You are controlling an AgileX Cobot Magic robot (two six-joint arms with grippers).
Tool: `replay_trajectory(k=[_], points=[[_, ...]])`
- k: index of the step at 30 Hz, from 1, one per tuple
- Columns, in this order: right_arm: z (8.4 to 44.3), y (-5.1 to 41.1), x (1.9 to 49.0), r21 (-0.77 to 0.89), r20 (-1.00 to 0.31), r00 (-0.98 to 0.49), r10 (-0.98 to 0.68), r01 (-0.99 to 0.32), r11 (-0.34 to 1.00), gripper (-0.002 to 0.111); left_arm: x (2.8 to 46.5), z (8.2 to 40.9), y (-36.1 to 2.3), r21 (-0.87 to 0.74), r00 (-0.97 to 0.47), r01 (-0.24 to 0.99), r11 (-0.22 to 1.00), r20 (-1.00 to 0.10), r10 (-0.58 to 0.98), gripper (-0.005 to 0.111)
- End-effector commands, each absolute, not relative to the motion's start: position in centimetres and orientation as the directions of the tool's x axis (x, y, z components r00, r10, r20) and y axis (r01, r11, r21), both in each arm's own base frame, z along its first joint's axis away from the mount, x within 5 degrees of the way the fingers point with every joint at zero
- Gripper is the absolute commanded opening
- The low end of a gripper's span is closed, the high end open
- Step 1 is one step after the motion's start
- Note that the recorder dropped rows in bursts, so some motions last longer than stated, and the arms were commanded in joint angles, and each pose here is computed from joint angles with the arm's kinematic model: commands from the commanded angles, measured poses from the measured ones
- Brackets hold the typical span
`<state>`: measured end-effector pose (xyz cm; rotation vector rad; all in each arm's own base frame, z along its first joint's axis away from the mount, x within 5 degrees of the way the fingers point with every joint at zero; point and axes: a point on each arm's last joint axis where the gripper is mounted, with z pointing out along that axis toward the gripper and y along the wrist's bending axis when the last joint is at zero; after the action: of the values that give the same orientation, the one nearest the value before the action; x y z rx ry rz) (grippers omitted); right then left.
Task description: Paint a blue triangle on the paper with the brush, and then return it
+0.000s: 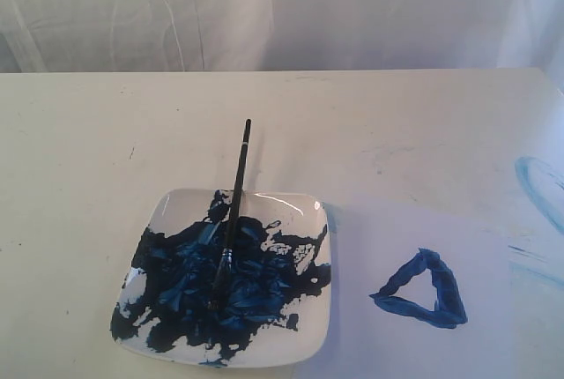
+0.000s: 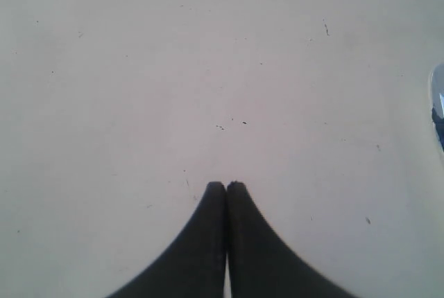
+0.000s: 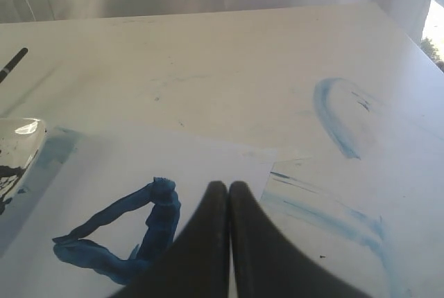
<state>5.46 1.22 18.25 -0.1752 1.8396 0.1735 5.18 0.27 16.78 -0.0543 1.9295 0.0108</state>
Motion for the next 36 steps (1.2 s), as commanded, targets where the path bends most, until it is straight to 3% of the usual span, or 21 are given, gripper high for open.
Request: replay_trajectory(k=[1,36], points=[[18.3,1.23,5.47,0.021,-0.966,-0.255,-0.035,-0.214,0.977,0.0,5.16,16.64,0.21,-0.034,-0.353,-0.038,0.999,-0.935,-0.045,0.0],[18.3,1.23,5.47,0.021,-0.966,-0.255,-0.035,-0.214,0.977,0.0,5.16,16.64,0.25,-0.022,-0.353,-0.039,0.999,-0.935,-0.034,0.0]])
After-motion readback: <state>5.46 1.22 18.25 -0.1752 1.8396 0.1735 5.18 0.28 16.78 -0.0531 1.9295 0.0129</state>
